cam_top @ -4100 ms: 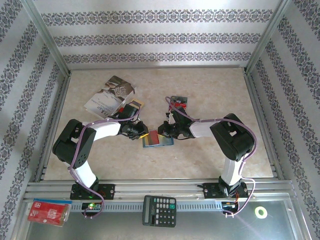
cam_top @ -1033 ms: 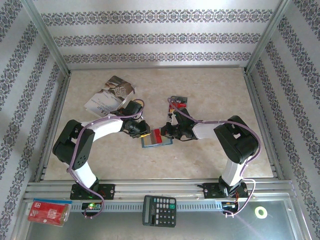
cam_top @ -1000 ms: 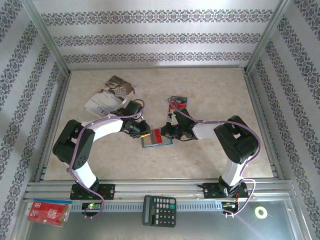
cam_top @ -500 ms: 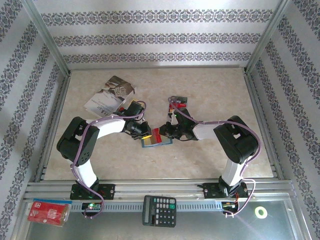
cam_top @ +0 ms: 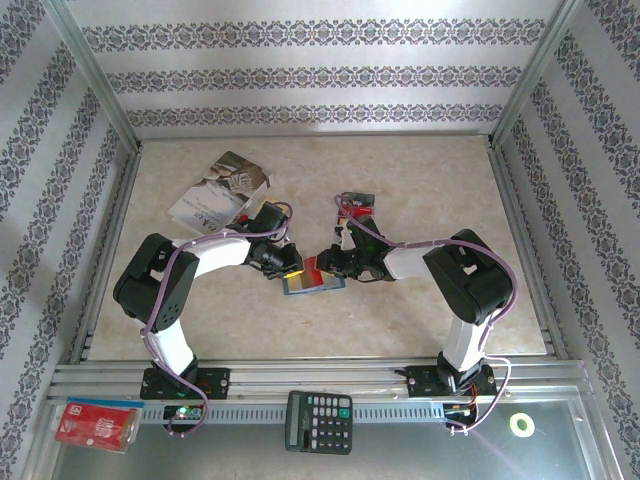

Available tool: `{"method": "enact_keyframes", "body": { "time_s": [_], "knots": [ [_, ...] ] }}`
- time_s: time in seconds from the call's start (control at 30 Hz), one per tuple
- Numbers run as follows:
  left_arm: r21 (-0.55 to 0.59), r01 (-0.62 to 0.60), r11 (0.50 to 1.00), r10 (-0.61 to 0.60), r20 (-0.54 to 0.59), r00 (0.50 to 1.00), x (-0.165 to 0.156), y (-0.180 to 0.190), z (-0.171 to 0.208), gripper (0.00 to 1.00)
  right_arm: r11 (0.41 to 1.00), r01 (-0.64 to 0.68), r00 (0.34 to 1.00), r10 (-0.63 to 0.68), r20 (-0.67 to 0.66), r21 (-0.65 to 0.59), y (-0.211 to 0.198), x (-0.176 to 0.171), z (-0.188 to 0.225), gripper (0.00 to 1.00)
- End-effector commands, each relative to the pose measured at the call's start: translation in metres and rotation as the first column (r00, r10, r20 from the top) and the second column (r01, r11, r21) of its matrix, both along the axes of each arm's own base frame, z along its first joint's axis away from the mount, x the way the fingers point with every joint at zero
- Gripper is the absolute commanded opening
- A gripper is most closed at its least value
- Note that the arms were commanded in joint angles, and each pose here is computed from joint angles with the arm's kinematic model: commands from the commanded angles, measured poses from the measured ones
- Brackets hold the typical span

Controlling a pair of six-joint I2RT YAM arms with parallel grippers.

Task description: Take the credit cards out of the card holder

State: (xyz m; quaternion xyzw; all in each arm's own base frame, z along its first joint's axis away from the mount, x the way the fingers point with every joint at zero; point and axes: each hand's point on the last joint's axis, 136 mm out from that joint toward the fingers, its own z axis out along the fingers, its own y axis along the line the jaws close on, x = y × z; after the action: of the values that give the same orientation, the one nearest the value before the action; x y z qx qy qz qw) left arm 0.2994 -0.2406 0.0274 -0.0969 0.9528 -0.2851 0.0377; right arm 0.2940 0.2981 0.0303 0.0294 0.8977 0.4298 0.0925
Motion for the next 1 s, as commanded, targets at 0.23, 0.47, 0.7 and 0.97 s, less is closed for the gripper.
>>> {"method": "enact_keyframes", "body": {
  "time_s": [0.23, 0.47, 0.7, 0.97],
  "knots": [
    [0.151, -0.003, 0.989, 0.009, -0.039, 0.999, -0.018, 0.026, -0.03, 0.16, 1.0, 0.0, 0.999, 0.0, 0.041, -0.013, -0.004, -0.002, -0.002, 0.07],
    [0.107, -0.006, 0.994, -0.004, 0.098, 0.995, 0.001, 0.02, 0.005, 0.24, 0.999, 0.039, 0.979, -0.037, 0.202, -0.004, -0.024, 0.008, 0.03, 0.0],
    [-0.033, 0.034, 0.999, -0.021, 0.333, 0.943, 0.032, -0.004, 0.071, 0.42, 0.998, 0.014, 0.931, -0.033, 0.363, 0.055, -0.038, 0.012, 0.079, 0.0],
    [-0.263, 0.086, 0.961, 0.051, 0.475, 0.878, 0.053, -0.031, 0.135, 0.65, 0.975, -0.035, 0.893, -0.068, 0.445, 0.218, -0.046, 0.024, 0.15, 0.0]
  ]
}}
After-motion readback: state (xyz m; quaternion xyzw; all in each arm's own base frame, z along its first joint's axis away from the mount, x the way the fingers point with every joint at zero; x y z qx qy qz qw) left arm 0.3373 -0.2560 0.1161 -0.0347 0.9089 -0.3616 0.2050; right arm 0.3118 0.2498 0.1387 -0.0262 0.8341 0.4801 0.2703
